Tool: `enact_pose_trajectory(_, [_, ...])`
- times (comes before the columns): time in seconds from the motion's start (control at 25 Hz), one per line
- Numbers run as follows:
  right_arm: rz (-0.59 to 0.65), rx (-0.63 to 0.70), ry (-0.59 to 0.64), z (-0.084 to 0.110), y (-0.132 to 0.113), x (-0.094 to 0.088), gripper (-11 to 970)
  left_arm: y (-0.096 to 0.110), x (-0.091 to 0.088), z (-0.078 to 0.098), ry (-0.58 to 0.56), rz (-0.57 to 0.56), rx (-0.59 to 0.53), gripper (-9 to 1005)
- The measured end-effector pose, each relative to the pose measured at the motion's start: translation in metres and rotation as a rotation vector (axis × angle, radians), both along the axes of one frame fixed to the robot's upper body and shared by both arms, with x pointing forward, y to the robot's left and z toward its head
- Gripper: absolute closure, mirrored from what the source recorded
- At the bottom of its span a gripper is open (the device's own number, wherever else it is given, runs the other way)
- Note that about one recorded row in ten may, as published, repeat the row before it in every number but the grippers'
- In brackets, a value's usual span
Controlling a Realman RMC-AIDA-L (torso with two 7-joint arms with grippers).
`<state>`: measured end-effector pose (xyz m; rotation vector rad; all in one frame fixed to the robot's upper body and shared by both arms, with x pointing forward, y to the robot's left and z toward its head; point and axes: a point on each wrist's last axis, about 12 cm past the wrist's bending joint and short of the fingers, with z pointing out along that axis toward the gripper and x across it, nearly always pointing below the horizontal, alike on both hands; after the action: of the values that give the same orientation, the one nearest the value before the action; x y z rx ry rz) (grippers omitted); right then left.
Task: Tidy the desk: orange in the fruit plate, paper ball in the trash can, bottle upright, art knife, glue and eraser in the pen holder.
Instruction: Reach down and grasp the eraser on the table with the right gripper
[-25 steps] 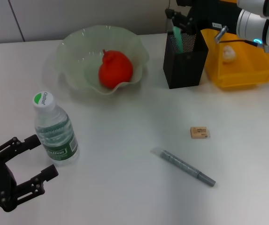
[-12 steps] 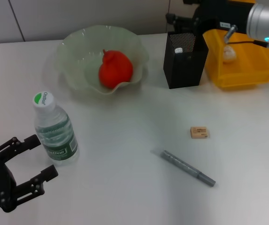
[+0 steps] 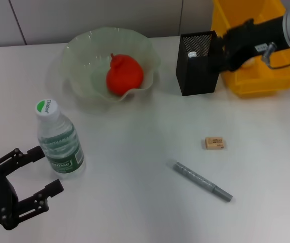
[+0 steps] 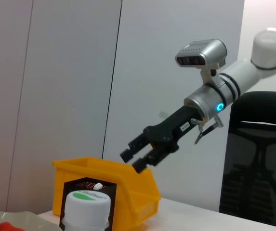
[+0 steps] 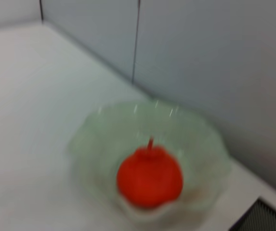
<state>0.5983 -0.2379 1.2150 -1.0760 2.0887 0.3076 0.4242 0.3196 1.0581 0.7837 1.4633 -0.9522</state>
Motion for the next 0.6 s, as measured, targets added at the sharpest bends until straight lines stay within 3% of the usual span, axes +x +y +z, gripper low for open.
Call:
enact_pose_trajectory(0.24, [-0.006, -0.164, 0.193, 0.006, 0.011, -0.003, 303, 0.0, 0.0, 0.0, -0.002, -0.002, 0.001, 210])
enact_pose_trajectory(0.4, [0.012, -0.243, 0.331, -0.008, 0.019, 0.003, 303, 0.0, 0.0, 0.0, 0.0, -0.001, -0.001, 210])
enact_pose_trajectory(0.44, [0.027, -0.261, 0.382, -0.02, 0.023, 0.005, 303, -0.001, 0.0, 0.0, 0.0, -0.001, -0.001, 210])
enact_pose_trajectory(0.6, [0.051, -0.285, 0.415, -0.033, 0.029, 0.006, 304, -0.001, 0.0, -0.001, 0.0, -0.001, -0.002, 210])
